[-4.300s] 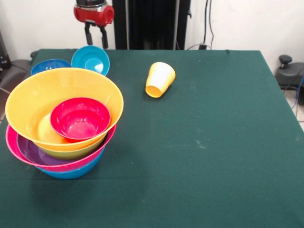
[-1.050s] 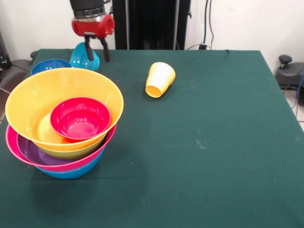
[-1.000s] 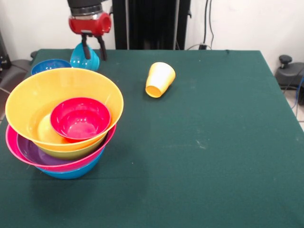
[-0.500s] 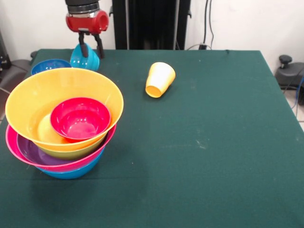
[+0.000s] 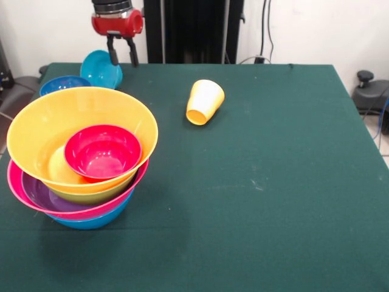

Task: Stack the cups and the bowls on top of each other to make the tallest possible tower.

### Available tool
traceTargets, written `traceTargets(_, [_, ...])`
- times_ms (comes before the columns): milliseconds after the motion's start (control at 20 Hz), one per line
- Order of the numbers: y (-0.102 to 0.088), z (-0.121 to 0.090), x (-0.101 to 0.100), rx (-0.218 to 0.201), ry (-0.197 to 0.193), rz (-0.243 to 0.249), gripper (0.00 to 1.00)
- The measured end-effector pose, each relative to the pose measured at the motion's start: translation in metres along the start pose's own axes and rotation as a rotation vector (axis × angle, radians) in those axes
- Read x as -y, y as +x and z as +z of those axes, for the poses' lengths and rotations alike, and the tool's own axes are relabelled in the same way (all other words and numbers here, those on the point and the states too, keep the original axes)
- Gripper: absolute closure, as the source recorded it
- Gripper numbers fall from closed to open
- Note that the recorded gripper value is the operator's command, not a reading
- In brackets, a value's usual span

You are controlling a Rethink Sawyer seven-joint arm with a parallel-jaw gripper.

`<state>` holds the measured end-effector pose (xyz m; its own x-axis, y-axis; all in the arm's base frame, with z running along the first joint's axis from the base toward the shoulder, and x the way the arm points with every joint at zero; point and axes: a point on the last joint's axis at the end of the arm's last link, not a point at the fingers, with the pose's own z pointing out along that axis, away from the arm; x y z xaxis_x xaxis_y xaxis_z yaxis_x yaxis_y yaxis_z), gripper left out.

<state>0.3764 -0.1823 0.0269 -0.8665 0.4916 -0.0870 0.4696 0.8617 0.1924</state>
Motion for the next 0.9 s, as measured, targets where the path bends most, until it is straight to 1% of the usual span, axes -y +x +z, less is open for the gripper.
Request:
traceTargets(100, [0.004,-0.002,0.003,-0.006,-0.002,0.01,0.0])
traceTargets(150, [0.01,-0.004,0.008,-0.013,-0.004,0.025,0.0])
traceTargets(350, [0.017,-0.006,0.015,-0.022,-0.005,0.045,0.0])
traceTargets(700, [0.019,-0.007,0.023,-0.019,0.0,0.045,0.0])
traceTargets(900, [0.019,-0.008,0.027,-0.017,0.001,0.055,0.0])
